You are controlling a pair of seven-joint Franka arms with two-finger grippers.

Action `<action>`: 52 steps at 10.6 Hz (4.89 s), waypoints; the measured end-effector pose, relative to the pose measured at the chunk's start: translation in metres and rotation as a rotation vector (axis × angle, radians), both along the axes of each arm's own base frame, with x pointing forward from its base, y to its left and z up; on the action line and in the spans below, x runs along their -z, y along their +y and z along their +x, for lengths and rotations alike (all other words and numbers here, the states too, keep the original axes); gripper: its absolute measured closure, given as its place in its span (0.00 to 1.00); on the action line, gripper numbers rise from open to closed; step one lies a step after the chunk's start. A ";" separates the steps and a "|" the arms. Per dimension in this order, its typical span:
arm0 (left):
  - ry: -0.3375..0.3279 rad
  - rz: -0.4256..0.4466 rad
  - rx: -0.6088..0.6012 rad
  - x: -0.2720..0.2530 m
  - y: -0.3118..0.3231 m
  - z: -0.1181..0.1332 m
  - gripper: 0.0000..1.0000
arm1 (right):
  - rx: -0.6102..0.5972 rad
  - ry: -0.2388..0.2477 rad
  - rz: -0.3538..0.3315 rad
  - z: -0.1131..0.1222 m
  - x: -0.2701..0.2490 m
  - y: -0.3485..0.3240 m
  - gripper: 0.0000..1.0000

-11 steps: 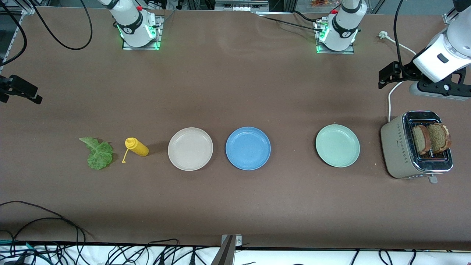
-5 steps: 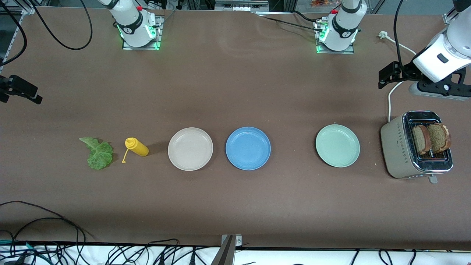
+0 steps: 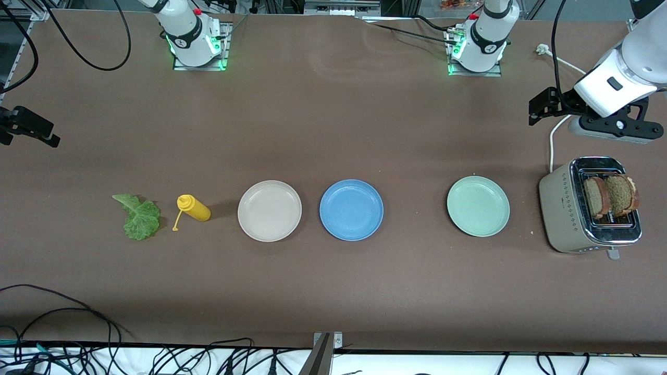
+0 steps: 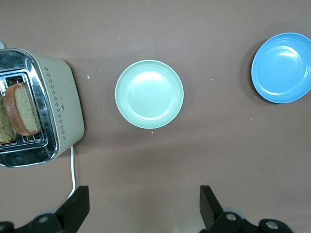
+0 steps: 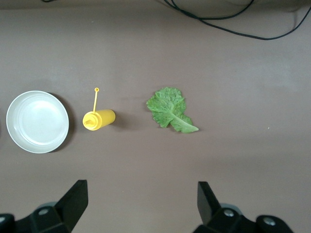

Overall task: Make sandwich in blue plate with both arms
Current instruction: 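Move the left gripper down over the toaster toward a bread slice, then grasp the bread slice in the toaster with the left gripper, then lift the bread out and carry it over the blue plate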

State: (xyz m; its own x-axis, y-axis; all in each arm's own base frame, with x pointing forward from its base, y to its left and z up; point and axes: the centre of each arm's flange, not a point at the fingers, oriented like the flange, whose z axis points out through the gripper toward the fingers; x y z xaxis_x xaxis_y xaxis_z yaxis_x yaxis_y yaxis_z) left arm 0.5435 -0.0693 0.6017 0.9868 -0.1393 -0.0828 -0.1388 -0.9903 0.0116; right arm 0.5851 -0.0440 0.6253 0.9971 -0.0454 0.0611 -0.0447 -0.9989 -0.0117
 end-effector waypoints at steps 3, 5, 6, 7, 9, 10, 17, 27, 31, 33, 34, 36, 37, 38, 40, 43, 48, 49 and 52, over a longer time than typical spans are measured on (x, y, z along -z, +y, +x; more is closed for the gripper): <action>0.002 0.000 0.002 0.001 -0.001 0.000 0.00 | 0.000 0.000 0.000 0.000 0.000 0.000 0.00; 0.002 0.000 0.003 0.001 -0.001 0.000 0.00 | 0.000 0.000 0.000 0.000 0.000 0.000 0.00; 0.002 0.000 0.001 0.001 -0.001 0.000 0.00 | 0.000 0.000 0.000 0.000 0.000 0.000 0.00; 0.002 0.000 -0.001 0.001 0.001 0.001 0.00 | 0.000 0.000 0.000 0.000 0.000 0.000 0.00; 0.005 0.000 -0.011 0.002 0.006 0.002 0.00 | 0.000 0.000 0.000 0.000 0.000 0.000 0.00; 0.008 0.000 -0.016 0.003 0.008 0.002 0.00 | 0.000 0.000 0.000 0.000 0.000 0.000 0.00; 0.051 0.002 -0.121 0.028 0.067 0.017 0.00 | 0.000 0.000 0.000 0.000 0.000 0.000 0.00; 0.081 0.075 -0.086 0.134 0.211 0.089 0.00 | -0.001 -0.002 0.000 0.000 -0.001 0.000 0.00; 0.158 0.057 -0.065 0.206 0.222 0.103 0.04 | -0.001 -0.002 0.000 0.000 -0.001 0.000 0.00; 0.160 0.060 -0.059 0.232 0.224 0.110 0.04 | -0.001 -0.002 0.000 0.000 -0.001 0.001 0.00; 0.168 0.063 -0.057 0.238 0.225 0.110 0.08 | -0.001 -0.002 0.000 0.000 -0.001 0.001 0.00; 0.175 0.069 -0.052 0.242 0.226 0.111 0.34 | -0.001 -0.002 0.000 0.000 -0.001 0.001 0.00; 0.173 0.075 -0.032 0.240 0.227 0.111 0.49 | -0.001 -0.002 0.000 0.000 -0.001 0.001 0.00; 0.170 0.081 -0.019 0.236 0.229 0.112 0.63 | -0.001 -0.002 0.000 0.000 -0.001 0.001 0.00; 0.178 0.084 -0.017 0.232 0.233 0.111 0.85 | -0.001 -0.002 0.000 0.000 -0.001 0.001 0.00; 0.191 0.085 -0.026 0.224 0.237 0.108 0.86 | -0.001 -0.002 0.000 0.000 -0.001 0.001 0.00; 0.213 0.132 0.013 0.179 0.219 0.113 0.87 | -0.001 -0.002 0.000 0.000 -0.001 0.001 0.00; 0.214 0.162 0.051 0.163 0.197 0.118 0.90 | -0.001 -0.002 0.000 0.000 -0.001 0.001 0.00; 0.185 0.236 0.170 0.123 0.115 0.127 0.90 | -0.001 -0.002 0.000 0.000 -0.001 0.001 0.00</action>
State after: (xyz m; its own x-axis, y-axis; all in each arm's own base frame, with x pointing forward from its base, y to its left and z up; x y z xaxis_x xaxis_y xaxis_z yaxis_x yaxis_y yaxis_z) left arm 0.6706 0.0459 0.4783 0.9162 -0.2565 -0.3077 -0.3195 -0.9313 -0.1749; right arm 0.5849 -0.0434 0.6265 0.9970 -0.0441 0.0634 -0.0435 -0.9990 -0.0118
